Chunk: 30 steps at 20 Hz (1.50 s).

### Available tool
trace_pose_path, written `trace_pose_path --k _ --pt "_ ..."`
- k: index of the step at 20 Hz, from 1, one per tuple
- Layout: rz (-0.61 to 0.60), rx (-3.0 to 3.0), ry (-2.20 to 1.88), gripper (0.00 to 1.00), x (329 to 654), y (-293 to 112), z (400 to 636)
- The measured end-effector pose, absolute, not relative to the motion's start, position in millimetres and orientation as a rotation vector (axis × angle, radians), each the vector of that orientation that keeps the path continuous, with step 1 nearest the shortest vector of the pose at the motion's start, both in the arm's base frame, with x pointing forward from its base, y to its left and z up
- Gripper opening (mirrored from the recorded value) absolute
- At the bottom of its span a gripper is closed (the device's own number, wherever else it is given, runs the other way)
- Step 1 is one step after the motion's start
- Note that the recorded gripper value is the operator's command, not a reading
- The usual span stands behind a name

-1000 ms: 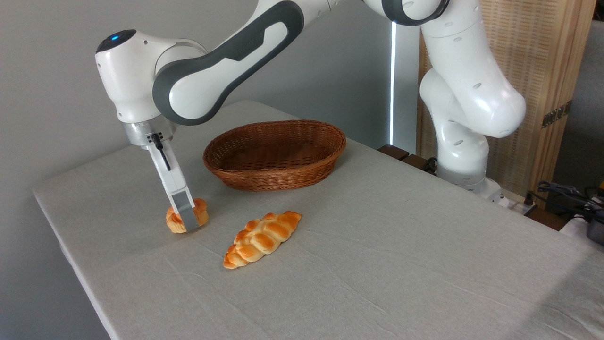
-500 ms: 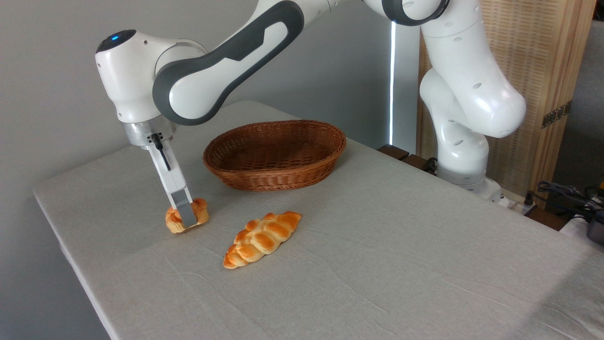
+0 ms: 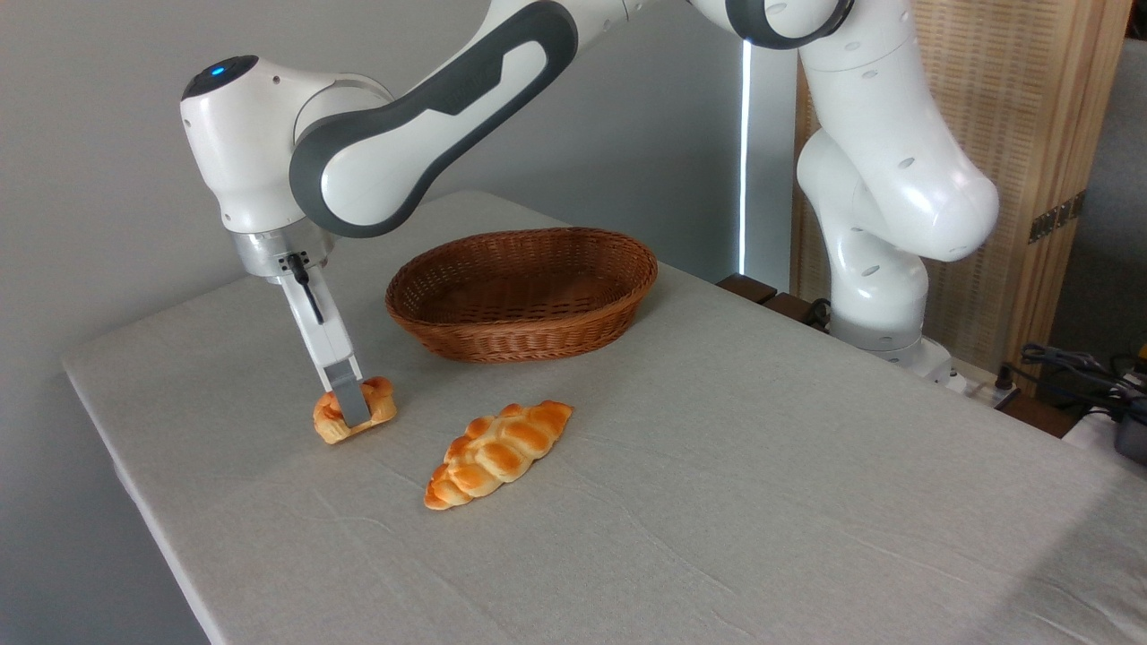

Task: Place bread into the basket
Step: 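Lift the round roll and carry it over the wicker basket, then lower the roll into the basket and open the gripper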

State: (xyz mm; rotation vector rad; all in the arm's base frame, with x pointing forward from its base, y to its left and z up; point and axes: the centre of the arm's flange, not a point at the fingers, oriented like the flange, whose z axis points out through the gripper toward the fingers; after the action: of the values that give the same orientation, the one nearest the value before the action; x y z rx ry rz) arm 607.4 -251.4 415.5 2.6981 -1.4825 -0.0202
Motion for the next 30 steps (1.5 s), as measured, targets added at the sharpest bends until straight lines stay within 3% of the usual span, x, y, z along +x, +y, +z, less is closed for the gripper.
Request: trace_pose_path --k 3,7,11,13,15,17,18,20,21,30 --pt "0.029 2.707 -1.453 0.20 613 -245 427" --pt "0.197 2.719 -1.285 0.24 625 -212 490" --pt "0.177 2.683 -1.326 0.27 575 -215 570" --pt "0.125 2.647 -1.397 0.42 538 -234 586" --pt "0.062 2.598 -1.489 0.44 499 -264 579" --pt "-0.042 2.549 -1.576 0.62 464 -292 549" --pt "-0.082 2.532 -1.603 0.65 454 -301 536" --pt "-0.154 2.501 -1.649 0.91 438 -318 508" --pt "-0.176 2.490 -1.666 1.00 432 -324 497" --pt "-0.180 2.465 -1.731 1.00 422 -348 450"
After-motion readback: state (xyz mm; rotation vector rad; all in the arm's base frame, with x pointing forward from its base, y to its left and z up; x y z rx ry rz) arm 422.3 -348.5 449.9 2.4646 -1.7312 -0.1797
